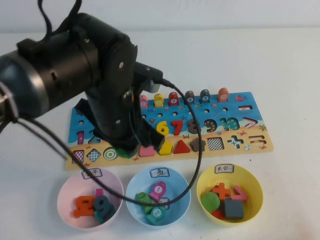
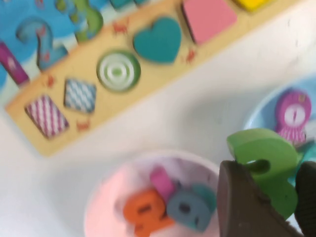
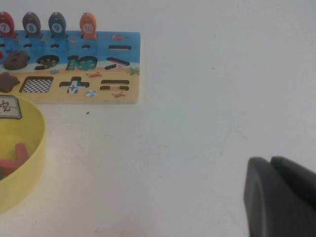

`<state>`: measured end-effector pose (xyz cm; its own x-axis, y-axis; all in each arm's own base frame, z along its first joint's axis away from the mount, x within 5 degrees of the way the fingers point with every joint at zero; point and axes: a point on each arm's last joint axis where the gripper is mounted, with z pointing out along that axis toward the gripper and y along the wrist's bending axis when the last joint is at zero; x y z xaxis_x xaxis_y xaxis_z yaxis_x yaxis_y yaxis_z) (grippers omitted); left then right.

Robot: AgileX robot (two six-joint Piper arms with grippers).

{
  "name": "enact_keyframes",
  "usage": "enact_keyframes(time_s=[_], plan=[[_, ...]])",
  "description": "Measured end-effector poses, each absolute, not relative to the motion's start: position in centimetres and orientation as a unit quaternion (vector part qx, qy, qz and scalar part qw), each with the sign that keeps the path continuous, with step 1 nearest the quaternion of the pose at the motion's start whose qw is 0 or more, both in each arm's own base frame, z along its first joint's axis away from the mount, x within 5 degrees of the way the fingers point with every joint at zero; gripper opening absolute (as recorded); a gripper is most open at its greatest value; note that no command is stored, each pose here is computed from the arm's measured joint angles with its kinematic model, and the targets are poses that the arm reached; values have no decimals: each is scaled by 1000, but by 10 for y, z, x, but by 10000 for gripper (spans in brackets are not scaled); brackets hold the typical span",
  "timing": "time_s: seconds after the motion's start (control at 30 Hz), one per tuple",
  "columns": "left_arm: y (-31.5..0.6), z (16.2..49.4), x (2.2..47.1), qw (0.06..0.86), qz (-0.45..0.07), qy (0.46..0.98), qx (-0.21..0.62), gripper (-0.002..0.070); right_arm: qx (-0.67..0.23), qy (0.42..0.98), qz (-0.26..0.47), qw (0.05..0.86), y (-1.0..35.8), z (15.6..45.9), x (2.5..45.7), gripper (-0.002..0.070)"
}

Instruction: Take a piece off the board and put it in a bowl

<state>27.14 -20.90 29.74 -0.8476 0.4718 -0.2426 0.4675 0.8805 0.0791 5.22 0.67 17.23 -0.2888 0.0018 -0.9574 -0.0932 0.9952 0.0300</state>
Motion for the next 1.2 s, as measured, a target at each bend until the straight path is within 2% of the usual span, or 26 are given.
enact_keyframes(time_s=[0.3,0.63,1.0,1.2], plan=[[-176,272,229,93,24,971,217,189,-28,802,40,596,7,172,52,-17],[-143,263,189,151,-21,972,176,189,-28,802,40,596,7,172,52,-17],[-136,228,178,212,-72,962,156,189,-28,802,40,596,7,172,52,-17],[-132,226,181,232,-52,962,134,189,-28,802,40,596,7,172,52,-17]])
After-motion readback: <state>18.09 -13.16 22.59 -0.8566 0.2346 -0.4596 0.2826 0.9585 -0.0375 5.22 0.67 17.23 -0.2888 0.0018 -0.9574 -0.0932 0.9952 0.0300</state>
